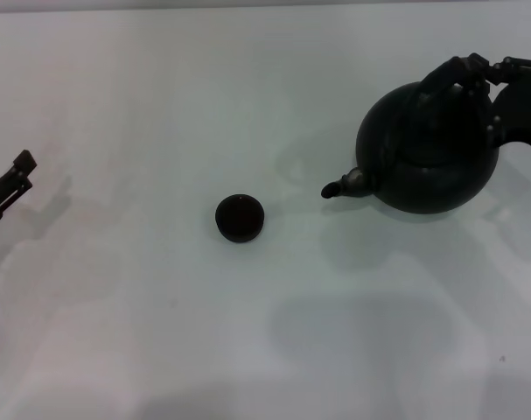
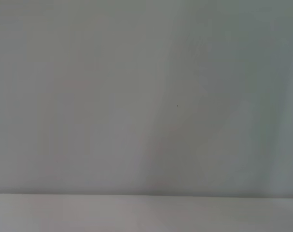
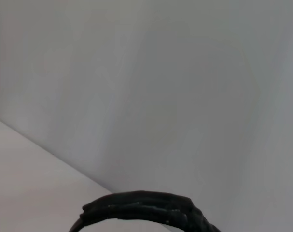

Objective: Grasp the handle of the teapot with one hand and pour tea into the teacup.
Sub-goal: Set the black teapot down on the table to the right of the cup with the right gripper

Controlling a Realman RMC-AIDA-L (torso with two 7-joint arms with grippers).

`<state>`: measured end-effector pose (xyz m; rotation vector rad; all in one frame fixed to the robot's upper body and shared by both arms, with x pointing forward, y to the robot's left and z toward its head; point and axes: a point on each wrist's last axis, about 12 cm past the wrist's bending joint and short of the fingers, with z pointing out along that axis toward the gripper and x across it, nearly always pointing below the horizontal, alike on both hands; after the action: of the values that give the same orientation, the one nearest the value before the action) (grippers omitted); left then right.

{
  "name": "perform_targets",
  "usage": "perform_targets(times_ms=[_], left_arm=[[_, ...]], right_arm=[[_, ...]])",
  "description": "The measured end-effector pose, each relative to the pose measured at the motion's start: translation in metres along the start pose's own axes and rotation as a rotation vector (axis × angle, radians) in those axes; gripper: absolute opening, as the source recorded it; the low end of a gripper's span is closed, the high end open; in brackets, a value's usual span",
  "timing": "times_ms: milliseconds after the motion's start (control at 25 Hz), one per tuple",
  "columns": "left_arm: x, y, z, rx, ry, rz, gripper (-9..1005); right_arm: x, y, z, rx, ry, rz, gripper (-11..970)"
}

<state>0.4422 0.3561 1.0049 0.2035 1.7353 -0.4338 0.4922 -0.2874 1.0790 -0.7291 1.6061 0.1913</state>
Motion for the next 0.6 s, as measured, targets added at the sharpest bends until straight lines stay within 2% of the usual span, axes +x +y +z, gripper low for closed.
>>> perform_targets(times_ms=[600], left_arm=[[-0.001, -0.001, 0.003, 0.008, -0.002, 0.0, 872]], right_arm=[[0.015, 0.003, 0.002, -0.03, 0.003, 0.03, 107]])
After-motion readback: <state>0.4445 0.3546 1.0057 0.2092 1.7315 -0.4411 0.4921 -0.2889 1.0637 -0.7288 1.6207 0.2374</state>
